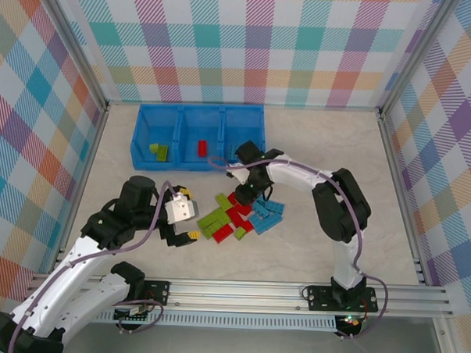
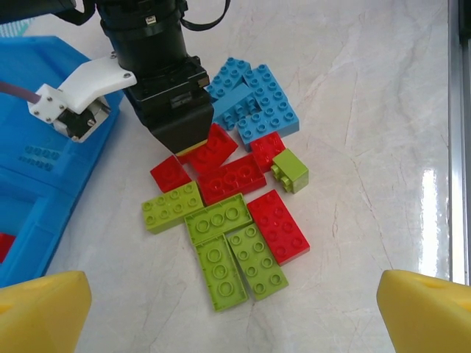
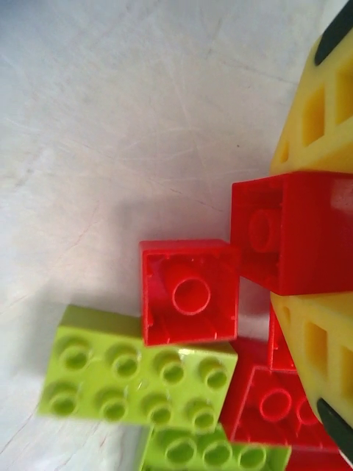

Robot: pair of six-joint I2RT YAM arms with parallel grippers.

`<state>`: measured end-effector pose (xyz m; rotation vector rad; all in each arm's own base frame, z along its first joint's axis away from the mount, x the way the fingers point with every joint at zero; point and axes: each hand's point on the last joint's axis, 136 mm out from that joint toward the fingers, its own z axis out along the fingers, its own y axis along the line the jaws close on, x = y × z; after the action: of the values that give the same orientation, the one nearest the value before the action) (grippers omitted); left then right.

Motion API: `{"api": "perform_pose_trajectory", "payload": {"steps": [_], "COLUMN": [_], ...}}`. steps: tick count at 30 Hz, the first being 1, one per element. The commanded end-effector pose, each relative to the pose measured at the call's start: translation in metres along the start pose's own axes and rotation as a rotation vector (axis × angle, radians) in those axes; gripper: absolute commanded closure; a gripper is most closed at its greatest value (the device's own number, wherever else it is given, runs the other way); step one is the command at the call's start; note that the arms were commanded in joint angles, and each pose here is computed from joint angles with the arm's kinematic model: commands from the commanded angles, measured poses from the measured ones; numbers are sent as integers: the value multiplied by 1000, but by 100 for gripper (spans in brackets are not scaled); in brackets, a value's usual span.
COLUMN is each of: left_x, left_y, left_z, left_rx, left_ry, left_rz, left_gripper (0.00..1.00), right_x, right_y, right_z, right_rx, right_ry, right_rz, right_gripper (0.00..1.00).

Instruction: Sort the legos into containers by color

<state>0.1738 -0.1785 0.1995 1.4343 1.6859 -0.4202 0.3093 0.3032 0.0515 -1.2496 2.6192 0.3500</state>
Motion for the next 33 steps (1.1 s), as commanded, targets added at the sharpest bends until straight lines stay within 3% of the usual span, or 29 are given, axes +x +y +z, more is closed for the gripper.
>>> {"api": "perform_pose_trajectory", "payload": {"steps": [1,5,9,13,20,26,33], "left_x": [-11,-16,-16,-11,5,7,7], "left_y": [-4,5,20,55,102,111,113], "left_z": [-2,-6,-9,-23,-63,-74,-75], "left_rx": [3,-61,-152,-373,-735,-822,-831], "left_ry": [-71,-92,-86,-53,-26,-33,-38], "left_rz": [55,58,44,16,-42,-66,-72], "left_gripper": [0,0,0,0,0,0,0], "right_x": [-45,-76,-102,-141,-219,-261,-276], "right_y": [12,22,27,29,11,-17,-24], "right_z": [-58,-86,-90,-98,-101,-82,-63], "right_rx": [-12,-51,-61,-34,138,299,335], "right_ry": [-211,-341,-420,-505,-672,-678,-613], "right_rz": [2,61,68,80,71,9,-52], "right_gripper": [64,66,68,68,69,68,53]}}
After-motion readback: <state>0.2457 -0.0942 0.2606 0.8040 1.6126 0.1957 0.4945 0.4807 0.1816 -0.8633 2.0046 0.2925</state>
